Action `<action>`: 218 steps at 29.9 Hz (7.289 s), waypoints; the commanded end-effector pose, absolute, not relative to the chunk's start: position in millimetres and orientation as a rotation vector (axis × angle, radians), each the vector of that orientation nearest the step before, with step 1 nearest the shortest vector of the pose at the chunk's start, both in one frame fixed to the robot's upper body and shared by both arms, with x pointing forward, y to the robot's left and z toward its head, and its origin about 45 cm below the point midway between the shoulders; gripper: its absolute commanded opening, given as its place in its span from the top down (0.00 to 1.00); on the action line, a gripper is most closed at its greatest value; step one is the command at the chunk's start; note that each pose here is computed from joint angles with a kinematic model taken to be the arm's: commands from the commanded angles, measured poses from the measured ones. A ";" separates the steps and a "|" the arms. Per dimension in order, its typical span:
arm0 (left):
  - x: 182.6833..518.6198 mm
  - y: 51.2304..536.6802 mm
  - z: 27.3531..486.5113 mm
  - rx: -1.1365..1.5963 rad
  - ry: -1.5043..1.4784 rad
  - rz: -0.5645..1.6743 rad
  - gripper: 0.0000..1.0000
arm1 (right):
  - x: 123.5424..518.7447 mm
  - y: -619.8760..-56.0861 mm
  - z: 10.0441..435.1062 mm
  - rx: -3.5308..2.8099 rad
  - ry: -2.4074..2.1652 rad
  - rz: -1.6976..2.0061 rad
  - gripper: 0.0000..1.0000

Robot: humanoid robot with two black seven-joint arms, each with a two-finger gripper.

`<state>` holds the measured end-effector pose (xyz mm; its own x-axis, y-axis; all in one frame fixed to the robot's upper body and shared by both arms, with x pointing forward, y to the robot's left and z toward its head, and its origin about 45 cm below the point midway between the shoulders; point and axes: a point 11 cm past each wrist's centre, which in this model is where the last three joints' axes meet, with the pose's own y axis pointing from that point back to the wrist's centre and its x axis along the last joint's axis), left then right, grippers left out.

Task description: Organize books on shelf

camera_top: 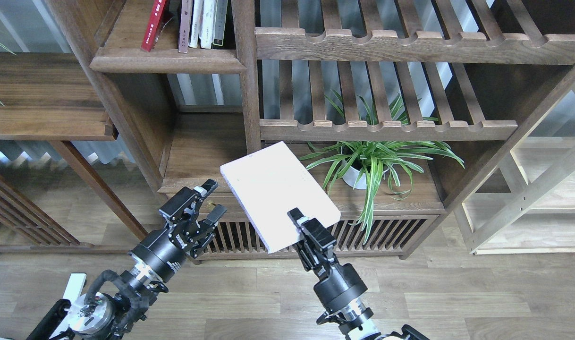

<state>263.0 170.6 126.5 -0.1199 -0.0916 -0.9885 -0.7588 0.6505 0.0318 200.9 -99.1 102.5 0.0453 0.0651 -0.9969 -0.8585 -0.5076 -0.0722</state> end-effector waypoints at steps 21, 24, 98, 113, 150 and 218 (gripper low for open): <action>253.6 140.9 128.6 -0.617 1.577 0.577 0.02 | 187.0 -76.7 102.3 -1.631 0.757 1.631 0.95; 253.6 138.4 130.6 -0.616 1.565 0.562 0.04 | 186.2 -75.9 102.2 -1.634 0.755 1.633 0.95; 256.9 175.0 128.9 -0.669 1.596 0.630 0.98 | 214.8 -90.0 103.8 -1.688 0.814 1.551 0.63; 262.7 182.1 140.7 -0.624 1.497 0.662 0.99 | 246.6 -135.1 91.7 -1.606 1.025 1.463 0.01; 278.6 317.4 274.6 -0.143 0.374 0.973 0.99 | 245.3 -154.9 63.9 -1.586 1.120 1.468 0.01; 371.5 365.7 418.3 -0.139 0.056 1.227 0.97 | 251.1 -142.2 70.5 -1.641 1.073 1.472 0.01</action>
<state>367.3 368.5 419.6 0.3329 0.9351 -0.1210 -0.9421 0.3246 -0.0840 251.2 -142.3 70.5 0.0224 -0.1370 -0.9903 -0.9011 -0.4318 0.0394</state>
